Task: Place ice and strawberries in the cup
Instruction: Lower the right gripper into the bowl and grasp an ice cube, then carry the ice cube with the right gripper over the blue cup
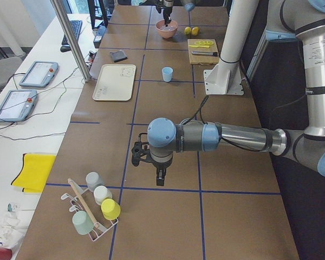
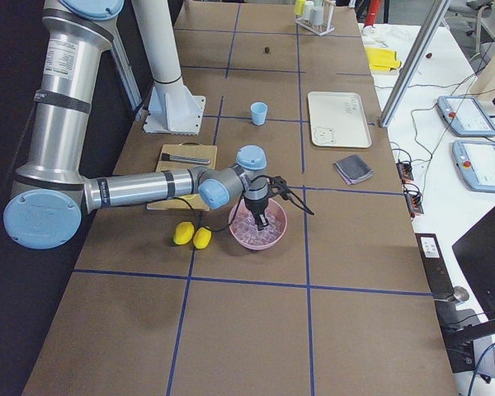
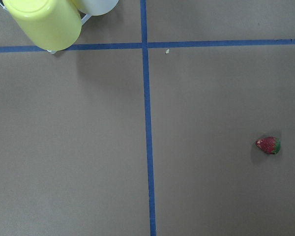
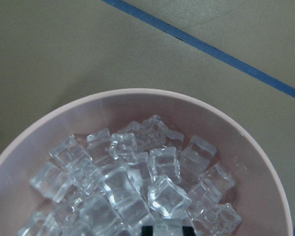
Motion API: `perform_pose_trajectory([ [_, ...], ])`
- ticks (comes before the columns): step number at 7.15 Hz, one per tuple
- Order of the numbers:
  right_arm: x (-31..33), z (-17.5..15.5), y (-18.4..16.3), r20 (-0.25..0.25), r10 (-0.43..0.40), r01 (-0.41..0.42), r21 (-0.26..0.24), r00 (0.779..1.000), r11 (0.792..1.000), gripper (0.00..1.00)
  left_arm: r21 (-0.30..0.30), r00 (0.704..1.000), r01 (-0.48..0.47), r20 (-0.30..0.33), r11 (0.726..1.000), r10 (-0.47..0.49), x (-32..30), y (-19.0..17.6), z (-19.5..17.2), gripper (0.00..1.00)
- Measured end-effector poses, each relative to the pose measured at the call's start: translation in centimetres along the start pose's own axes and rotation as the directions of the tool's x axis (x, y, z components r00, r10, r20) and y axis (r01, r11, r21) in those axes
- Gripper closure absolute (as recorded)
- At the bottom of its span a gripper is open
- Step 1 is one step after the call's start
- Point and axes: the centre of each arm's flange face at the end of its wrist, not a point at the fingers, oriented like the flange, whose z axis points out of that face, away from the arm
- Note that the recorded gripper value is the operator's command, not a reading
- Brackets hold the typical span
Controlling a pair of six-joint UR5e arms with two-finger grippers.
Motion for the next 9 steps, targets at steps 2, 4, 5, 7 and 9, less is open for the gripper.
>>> perform_pose_trajectory([
  [2, -0.2, -1.5, -0.3, 0.005, -0.001, 0.001, 0.027, 1.0, 1.0, 0.97, 0.0, 1.0, 0.0, 0.0, 1.0, 0.0, 0.0, 0.0, 0.0, 0.0],
  [4, 0.3, -4.8, -1.0, 0.009, 0.02, -0.021, 0.087, 1.0, 0.996, 0.98, 0.0, 1.0, 0.0, 0.0, 1.0, 0.0, 0.0, 0.0, 0.0, 0.0],
  [5, 0.2, -6.6, -1.4, 0.024, 0.033, -0.036, 0.113, 0.999, 0.993, 0.98, 0.0, 1.0, 0.0, 0.0, 1.0, 0.0, 0.0, 0.0, 0.0, 0.0],
  [7, -0.6, -8.9, -3.5, 0.081, 0.088, -0.1, 0.147, 0.993, 0.984, 0.98, 0.001, 1.0, -0.001, 0.0, 1.0, 0.001, 0.0, 0.0, 0.0, 0.0],
  [9, -4.7, -10.8, -8.7, 0.14, 0.191, -0.212, 0.151, 0.972, 0.966, 0.98, 0.004, 1.0, -0.005, 0.0, 1.0, 0.005, 0.2, 0.0, -0.2, 0.0],
])
